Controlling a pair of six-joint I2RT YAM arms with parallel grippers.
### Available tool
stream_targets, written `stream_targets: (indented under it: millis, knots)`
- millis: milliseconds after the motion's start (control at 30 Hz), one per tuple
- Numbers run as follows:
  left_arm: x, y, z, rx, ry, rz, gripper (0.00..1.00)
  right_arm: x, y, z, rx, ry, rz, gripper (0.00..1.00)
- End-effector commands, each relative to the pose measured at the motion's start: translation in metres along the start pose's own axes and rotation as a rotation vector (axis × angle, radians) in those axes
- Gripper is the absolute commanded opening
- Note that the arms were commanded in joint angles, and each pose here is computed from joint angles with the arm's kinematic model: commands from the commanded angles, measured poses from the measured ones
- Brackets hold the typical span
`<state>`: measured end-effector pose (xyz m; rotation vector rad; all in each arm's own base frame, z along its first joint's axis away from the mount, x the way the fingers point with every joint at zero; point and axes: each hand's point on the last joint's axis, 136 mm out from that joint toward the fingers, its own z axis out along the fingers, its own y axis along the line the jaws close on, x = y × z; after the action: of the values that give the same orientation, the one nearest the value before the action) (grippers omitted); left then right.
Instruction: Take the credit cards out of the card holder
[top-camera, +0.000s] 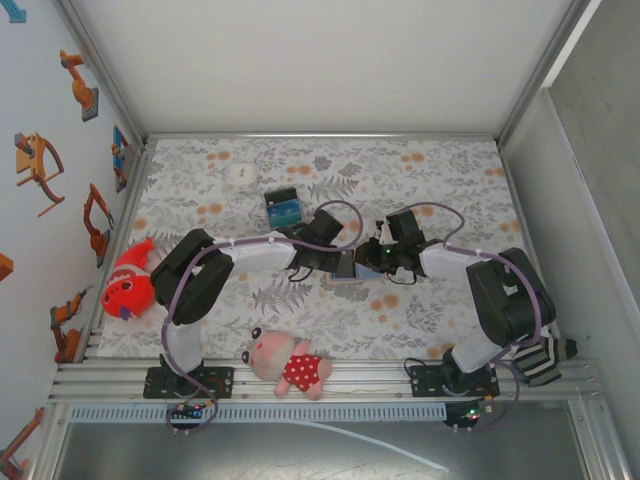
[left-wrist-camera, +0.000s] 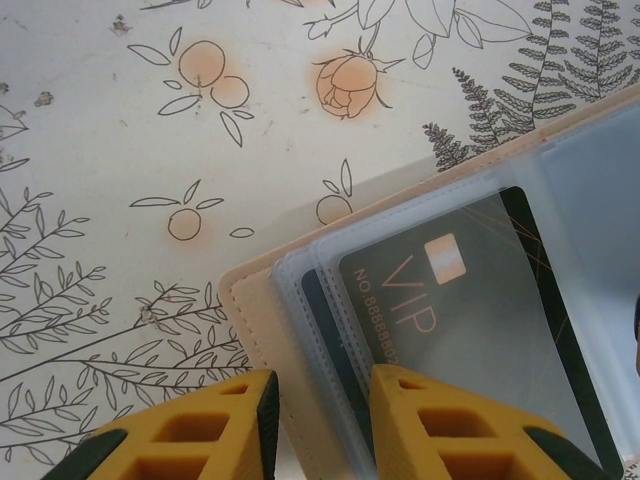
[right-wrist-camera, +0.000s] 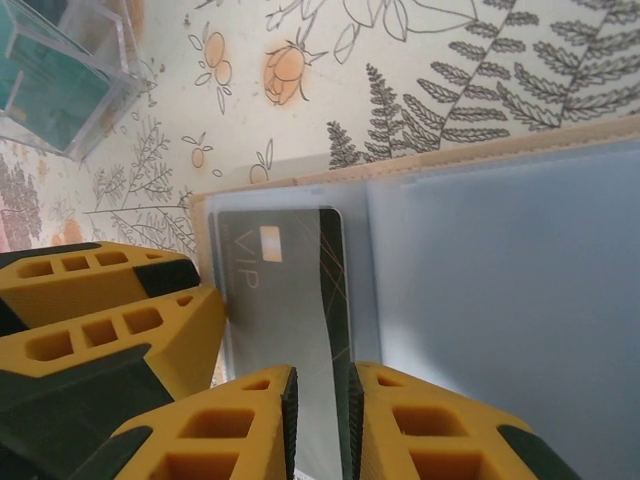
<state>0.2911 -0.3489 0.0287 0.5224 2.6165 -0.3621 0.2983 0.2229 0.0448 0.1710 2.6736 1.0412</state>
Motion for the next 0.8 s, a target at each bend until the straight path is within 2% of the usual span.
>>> stream_targets:
  millis: [0,233,767]
  knots:
    - [0.010,0.003,0.005,-0.025,0.048,0.028,0.29,0.000,0.005,0.003,-0.022,0.006,0.001,0.21]
    - [0.015,0.006,0.007,-0.036,0.064,0.027,0.29,0.001,0.000,0.010,-0.011,0.023,0.007,0.20]
    - [0.020,0.005,0.009,-0.036,0.081,0.032,0.28,0.001,0.013,0.016,-0.100,0.040,0.015,0.17]
